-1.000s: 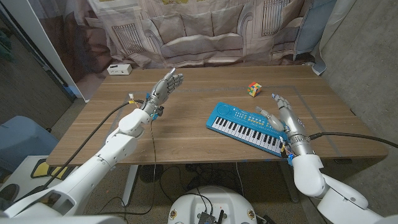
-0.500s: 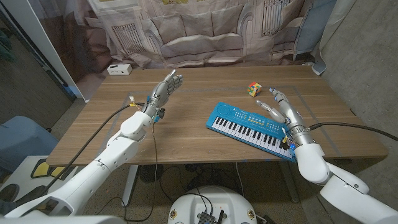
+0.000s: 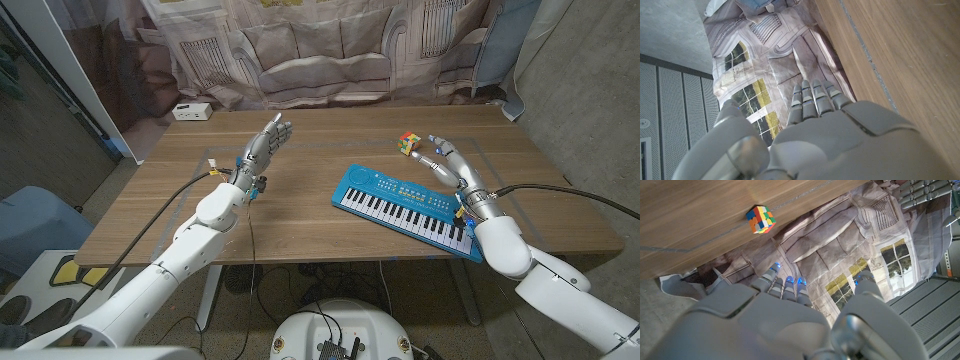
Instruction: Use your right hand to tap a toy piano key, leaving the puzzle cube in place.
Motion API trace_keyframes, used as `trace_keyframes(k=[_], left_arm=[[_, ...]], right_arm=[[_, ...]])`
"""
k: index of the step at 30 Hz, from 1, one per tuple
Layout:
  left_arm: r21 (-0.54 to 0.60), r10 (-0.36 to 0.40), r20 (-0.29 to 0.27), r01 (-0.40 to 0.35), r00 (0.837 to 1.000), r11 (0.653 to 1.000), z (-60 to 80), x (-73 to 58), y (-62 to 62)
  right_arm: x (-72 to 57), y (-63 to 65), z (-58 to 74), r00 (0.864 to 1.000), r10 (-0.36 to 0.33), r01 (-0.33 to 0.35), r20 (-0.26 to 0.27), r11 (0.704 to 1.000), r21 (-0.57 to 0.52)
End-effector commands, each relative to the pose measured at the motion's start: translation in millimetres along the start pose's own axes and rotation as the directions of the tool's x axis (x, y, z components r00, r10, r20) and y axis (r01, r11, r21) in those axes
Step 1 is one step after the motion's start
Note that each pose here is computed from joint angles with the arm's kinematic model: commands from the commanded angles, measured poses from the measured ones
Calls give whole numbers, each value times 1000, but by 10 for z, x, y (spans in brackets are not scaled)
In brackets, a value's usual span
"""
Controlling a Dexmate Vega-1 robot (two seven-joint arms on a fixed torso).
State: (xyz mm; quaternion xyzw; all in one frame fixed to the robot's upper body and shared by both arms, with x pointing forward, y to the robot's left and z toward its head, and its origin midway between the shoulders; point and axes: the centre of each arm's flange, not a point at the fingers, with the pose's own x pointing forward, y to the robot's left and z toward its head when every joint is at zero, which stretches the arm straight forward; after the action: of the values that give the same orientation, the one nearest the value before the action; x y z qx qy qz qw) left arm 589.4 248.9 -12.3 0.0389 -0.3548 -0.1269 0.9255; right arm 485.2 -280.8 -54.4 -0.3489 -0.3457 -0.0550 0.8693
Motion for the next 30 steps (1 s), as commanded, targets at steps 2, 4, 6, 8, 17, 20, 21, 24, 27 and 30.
trace_keyframes(k=[2,4,6,8,17,20,21,24,27,30], left_arm=[[-2,26,2,-26,1000,1000,-2,-45,-36],[-3,33,3,-33,999,999,-7,-53,-40],[-9,44,7,-44,999,999,-19,-63,-46],[-12,55,4,-55,998,998,-37,-72,-43],[-18,72,1,-72,997,997,-49,-83,-16],[-19,75,0,-75,997,997,-51,-78,-17],[-19,75,-1,-75,997,997,-52,-73,-19],[-19,73,-4,-73,997,997,-53,-53,-28],[-25,64,-4,-64,998,998,-58,-23,-42],[-28,50,2,-50,999,998,-61,3,-50]], right_arm=[[237,-21,-59,999,22,-25,45,996,86],[278,-21,-64,999,19,-24,48,994,102],[316,-19,-69,998,21,-27,55,993,114],[370,-12,-77,997,21,-30,68,991,130],[545,43,-142,995,36,-57,98,973,222],[602,59,-159,993,42,-68,108,965,252],[619,63,-162,993,42,-71,112,963,262],[662,68,-171,992,37,-71,118,950,305],[704,76,-189,991,51,-92,124,931,352],[732,101,-195,990,61,-106,124,912,395]])
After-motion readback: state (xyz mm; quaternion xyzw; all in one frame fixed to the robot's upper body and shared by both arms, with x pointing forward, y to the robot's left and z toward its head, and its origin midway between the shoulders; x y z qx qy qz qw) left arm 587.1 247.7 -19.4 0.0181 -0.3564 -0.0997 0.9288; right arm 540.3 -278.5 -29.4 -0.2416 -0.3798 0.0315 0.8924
